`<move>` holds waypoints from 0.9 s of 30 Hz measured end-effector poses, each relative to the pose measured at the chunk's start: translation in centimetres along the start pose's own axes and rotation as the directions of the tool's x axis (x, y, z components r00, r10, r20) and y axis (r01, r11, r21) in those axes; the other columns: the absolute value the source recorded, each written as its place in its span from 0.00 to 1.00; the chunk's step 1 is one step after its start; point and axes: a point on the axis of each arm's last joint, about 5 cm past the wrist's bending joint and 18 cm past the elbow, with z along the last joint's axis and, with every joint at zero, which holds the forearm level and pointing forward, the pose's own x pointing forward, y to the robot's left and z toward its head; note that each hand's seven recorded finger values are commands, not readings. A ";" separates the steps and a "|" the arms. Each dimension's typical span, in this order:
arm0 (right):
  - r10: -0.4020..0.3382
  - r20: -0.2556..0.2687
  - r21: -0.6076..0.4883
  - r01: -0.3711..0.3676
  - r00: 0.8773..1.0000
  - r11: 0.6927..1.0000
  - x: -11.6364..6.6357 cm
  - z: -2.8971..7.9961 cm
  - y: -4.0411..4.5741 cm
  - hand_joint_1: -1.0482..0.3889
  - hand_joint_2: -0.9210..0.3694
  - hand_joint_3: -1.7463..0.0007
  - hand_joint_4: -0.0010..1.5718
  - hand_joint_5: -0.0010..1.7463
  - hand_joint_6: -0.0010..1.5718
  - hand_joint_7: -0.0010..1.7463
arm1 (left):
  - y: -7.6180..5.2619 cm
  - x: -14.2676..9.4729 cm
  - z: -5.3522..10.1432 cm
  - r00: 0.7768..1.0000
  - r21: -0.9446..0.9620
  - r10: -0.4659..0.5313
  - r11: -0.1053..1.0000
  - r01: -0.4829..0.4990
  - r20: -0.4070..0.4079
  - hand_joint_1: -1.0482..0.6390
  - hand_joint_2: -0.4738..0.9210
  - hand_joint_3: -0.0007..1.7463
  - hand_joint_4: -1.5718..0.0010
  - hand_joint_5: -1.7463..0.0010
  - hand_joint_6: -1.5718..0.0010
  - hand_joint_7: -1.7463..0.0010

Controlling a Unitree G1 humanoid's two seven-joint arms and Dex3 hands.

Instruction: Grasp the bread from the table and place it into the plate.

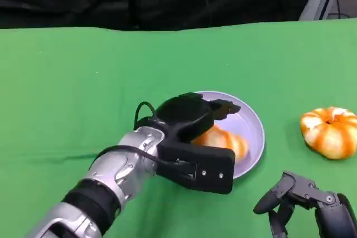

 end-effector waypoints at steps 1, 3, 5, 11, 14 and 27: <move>0.000 0.000 0.000 0.000 1.000 1.000 0.0 0.0 0.02 0.80 0.49 0.20 0.53 0.99 0.53 0.72 | 0.1 0.0 0.0 1.000 0.007 -0.022 1.000 0.022 -0.002 0.05 1.00 0.31 1.00 1.00 0.98 1.00; 0.001 -0.001 -0.001 -0.001 1.000 1.000 0.0 0.0 0.05 0.80 0.49 0.20 0.53 1.00 0.52 0.72 | 0.3 -0.1 -0.1 0.998 0.020 -0.057 0.998 0.057 -0.003 0.04 1.00 0.31 1.00 1.00 0.98 1.00; 0.002 -0.001 -0.002 -0.002 1.000 1.000 0.0 0.0 0.06 0.80 0.48 0.20 0.52 0.99 0.52 0.72 | 0.5 -0.2 -0.1 0.997 0.027 -0.080 0.996 0.081 -0.006 0.03 1.00 0.31 1.00 1.00 0.98 0.99; -0.001 -0.003 0.000 0.001 1.000 1.000 0.0 0.1 0.10 0.80 0.49 0.20 0.52 0.99 0.52 0.72 | 1.5 -0.5 0.0 0.994 0.056 -0.108 0.993 0.107 0.003 0.04 1.00 0.30 1.00 1.00 0.97 0.99; -0.002 -0.003 0.001 0.002 1.000 1.000 0.0 0.1 0.10 0.79 0.49 0.21 0.52 0.99 0.52 0.72 | 2.2 -1.0 -0.1 0.996 0.061 -0.083 0.995 0.082 0.012 0.06 1.00 0.29 0.99 1.00 0.97 0.99; -0.011 -0.003 0.004 0.011 1.000 1.000 0.0 0.1 0.05 0.79 0.49 0.21 0.51 0.97 0.52 0.72 | 2.7 -7.5 -3.3 0.981 -0.269 0.184 0.950 -0.161 0.064 0.24 1.00 0.15 0.89 0.73 0.82 0.96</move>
